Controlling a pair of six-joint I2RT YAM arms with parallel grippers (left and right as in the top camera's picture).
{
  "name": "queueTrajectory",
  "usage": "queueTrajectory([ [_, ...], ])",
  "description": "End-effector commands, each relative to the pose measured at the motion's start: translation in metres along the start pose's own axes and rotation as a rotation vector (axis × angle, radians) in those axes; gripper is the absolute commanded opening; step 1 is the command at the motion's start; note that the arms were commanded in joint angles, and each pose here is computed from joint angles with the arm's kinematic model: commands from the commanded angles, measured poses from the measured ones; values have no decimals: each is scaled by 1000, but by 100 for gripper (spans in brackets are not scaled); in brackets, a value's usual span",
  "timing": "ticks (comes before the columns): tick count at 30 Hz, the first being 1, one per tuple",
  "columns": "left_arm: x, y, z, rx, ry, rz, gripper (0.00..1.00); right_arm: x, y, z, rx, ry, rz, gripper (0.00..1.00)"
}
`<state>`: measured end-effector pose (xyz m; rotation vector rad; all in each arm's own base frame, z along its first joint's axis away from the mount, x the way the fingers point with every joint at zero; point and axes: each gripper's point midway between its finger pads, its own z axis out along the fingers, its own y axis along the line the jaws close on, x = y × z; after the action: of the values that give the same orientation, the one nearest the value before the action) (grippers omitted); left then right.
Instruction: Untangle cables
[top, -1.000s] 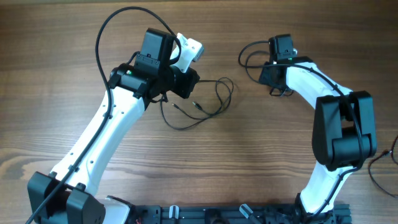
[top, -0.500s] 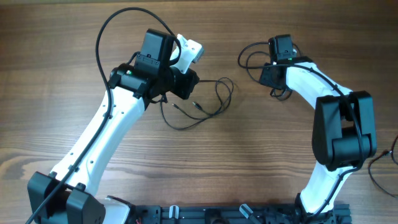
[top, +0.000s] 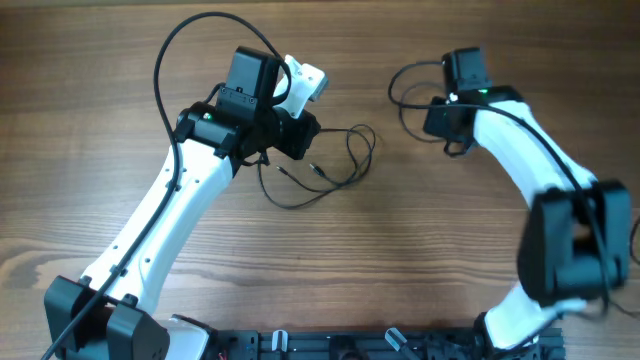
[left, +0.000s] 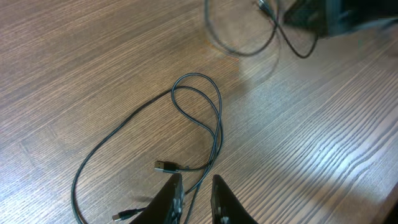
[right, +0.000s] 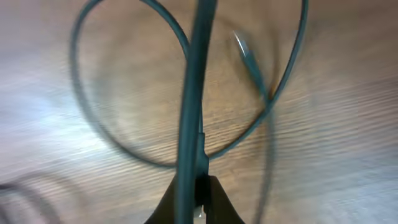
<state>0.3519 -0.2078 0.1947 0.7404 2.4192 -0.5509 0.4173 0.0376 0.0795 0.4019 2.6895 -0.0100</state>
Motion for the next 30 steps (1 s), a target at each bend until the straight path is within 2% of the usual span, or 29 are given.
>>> queueTrajectory([
  [1,5,3,3,-3,14,11,17,-18,1,-57,-57,-110,-11,4],
  [9,6,3,3,-2,18,9,17,-31,-5,-134,-112,-267,-8,4],
  [18,9,3,3,-1,32,4,17,-54,-33,-193,5,-412,-1,4],
  [25,9,3,3,-1,31,4,17,-91,-71,-252,78,-543,76,4],
  [30,9,3,3,-1,31,4,17,-106,-124,-265,165,-590,171,4],
])
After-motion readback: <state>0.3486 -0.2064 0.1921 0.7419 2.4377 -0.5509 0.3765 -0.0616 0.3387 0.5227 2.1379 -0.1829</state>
